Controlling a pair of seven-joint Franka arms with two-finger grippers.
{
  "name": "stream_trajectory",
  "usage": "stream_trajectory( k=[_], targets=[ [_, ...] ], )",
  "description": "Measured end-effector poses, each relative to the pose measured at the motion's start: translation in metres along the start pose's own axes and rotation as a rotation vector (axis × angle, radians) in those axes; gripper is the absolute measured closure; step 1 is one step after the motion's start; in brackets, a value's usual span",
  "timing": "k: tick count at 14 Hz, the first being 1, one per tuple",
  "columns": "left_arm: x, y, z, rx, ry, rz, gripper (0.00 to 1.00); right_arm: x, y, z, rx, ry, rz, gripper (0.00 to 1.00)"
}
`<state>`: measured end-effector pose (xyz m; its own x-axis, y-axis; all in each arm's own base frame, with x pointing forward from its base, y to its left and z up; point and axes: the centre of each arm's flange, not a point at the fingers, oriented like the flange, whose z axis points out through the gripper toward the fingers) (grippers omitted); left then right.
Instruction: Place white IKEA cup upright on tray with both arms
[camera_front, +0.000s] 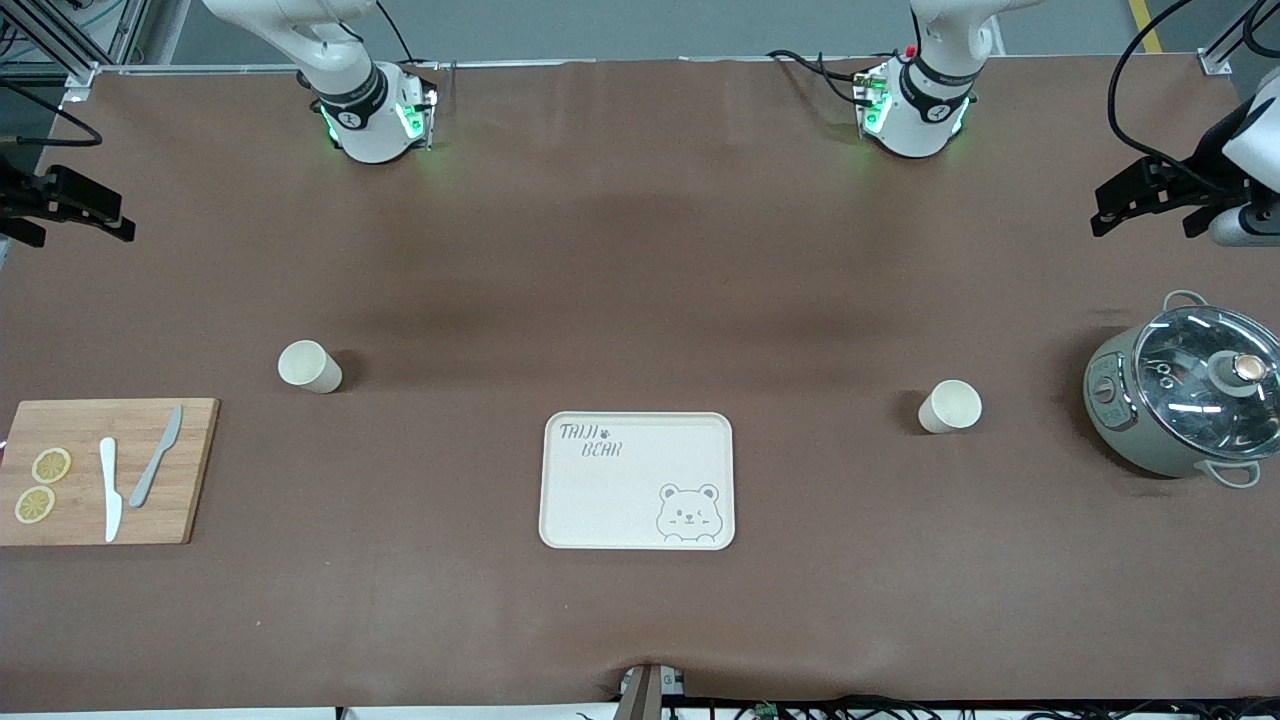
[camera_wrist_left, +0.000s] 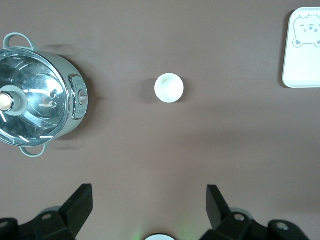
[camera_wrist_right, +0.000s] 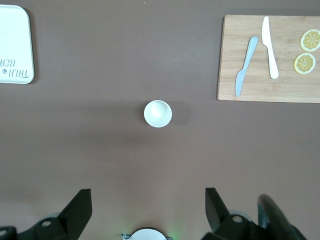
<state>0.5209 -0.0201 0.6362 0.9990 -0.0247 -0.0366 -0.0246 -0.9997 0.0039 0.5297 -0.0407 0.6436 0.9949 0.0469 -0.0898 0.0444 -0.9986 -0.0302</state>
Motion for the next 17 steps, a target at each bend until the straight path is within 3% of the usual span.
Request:
stream_trajectory(
  k=[9,13,17],
  targets=[
    [0.014,-0.010,0.000,0.003,0.003,-0.009,0.00,0.000,0.001,0.000,0.000,0.000,0.001,0.00],
    [0.031,-0.026,0.037,-0.012,-0.055,-0.060,0.00,0.000,0.015,0.001,0.004,0.003,0.029,0.00],
    [0.048,-0.033,0.109,-0.017,-0.035,-0.087,0.00,0.005,0.023,0.006,0.006,-0.002,0.042,0.00]
  ],
)
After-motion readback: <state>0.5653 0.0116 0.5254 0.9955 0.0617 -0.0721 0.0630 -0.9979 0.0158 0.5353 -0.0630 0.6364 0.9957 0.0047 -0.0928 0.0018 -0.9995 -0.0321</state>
